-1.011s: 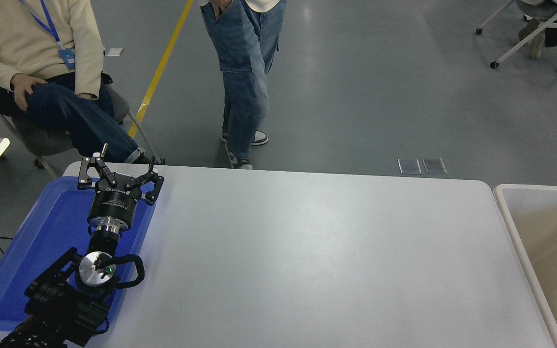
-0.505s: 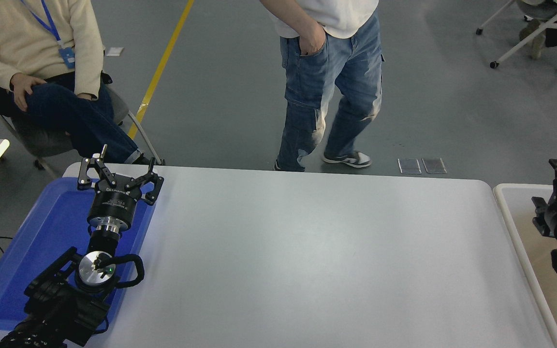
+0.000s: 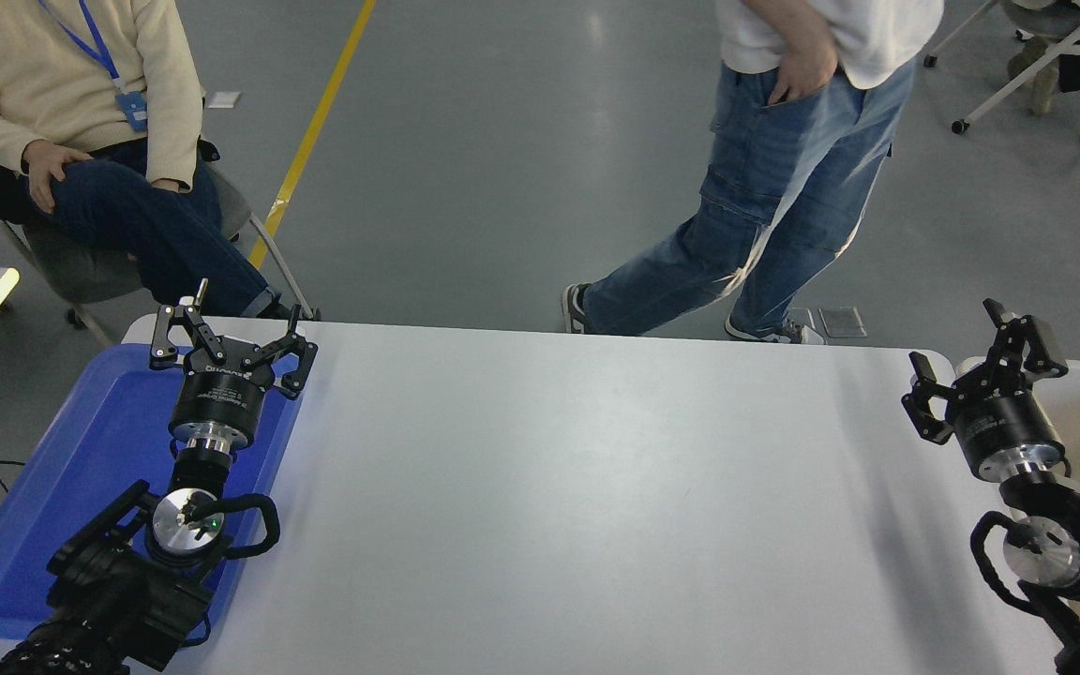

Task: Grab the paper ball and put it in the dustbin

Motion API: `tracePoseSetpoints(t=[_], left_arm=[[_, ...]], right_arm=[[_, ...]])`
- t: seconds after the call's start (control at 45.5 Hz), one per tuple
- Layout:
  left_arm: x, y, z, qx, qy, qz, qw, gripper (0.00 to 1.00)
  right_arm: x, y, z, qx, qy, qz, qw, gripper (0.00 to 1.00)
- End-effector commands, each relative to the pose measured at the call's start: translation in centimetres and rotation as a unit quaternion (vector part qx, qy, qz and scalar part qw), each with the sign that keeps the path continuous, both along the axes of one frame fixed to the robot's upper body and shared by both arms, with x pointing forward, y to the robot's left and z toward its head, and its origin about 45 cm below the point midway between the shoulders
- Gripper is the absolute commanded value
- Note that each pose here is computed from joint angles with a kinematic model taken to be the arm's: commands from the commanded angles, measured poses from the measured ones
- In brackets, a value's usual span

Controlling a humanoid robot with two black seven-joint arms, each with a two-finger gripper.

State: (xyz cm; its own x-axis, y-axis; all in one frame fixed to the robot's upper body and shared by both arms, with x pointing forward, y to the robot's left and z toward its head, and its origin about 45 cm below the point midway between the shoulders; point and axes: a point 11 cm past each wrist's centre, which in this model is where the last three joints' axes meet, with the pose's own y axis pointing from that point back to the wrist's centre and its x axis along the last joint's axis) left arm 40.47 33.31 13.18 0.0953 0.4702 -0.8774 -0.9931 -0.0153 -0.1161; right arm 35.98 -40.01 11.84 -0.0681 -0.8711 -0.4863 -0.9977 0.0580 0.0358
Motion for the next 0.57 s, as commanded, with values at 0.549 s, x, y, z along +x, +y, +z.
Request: tracePoseSetpoints(t=[0.549], left_arm=[[0.0, -0.1, 0.0, -0.001, 0.000, -0.001, 1.000, 1.00]], right_arm=[[0.3, 2.3, 0.2, 0.030, -0.025, 0.023, 0.999, 1.00]])
